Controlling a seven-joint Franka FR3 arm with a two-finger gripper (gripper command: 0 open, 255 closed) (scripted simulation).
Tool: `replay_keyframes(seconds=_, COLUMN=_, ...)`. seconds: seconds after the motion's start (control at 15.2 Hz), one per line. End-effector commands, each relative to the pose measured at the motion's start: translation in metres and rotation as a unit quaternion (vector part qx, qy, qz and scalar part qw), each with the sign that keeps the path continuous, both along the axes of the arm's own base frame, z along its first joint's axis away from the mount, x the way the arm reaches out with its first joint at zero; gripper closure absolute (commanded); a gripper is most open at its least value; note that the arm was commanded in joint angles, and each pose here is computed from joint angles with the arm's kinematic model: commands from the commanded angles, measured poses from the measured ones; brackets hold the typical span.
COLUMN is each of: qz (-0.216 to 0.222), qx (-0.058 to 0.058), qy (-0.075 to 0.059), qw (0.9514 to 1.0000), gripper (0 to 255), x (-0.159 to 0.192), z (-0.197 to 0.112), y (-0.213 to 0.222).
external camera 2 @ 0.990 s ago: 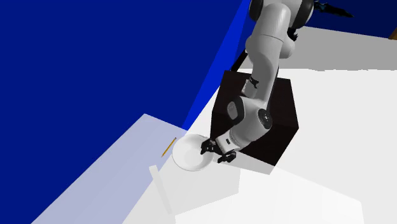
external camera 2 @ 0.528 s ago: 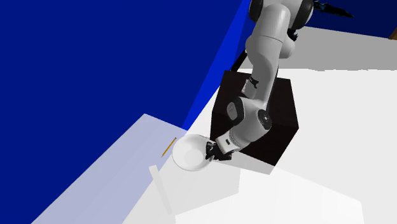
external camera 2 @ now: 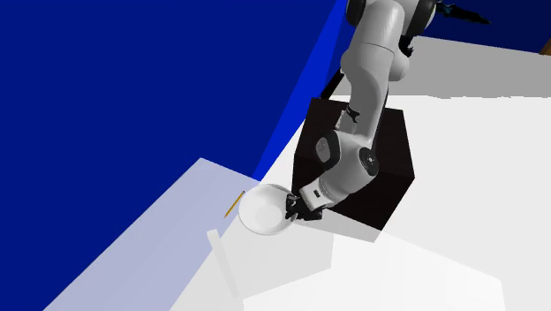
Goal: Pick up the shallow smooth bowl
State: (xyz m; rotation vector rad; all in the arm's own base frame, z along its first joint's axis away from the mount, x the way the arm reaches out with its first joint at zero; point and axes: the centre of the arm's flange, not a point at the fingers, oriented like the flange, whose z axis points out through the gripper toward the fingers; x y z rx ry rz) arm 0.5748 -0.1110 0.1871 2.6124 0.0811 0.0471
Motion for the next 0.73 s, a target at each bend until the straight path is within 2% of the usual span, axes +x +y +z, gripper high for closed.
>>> replay_keyframes(seconds=0.0, qz=0.0, qx=0.0, qy=0.0, qw=1.0, gripper=255, x=0.0, z=0.01, y=0.0)
replay_keyframes(seconds=0.66, qz=0.0, qx=0.0, qy=0.0, qw=1.0, gripper=255, x=0.0, z=0.063, y=0.0)
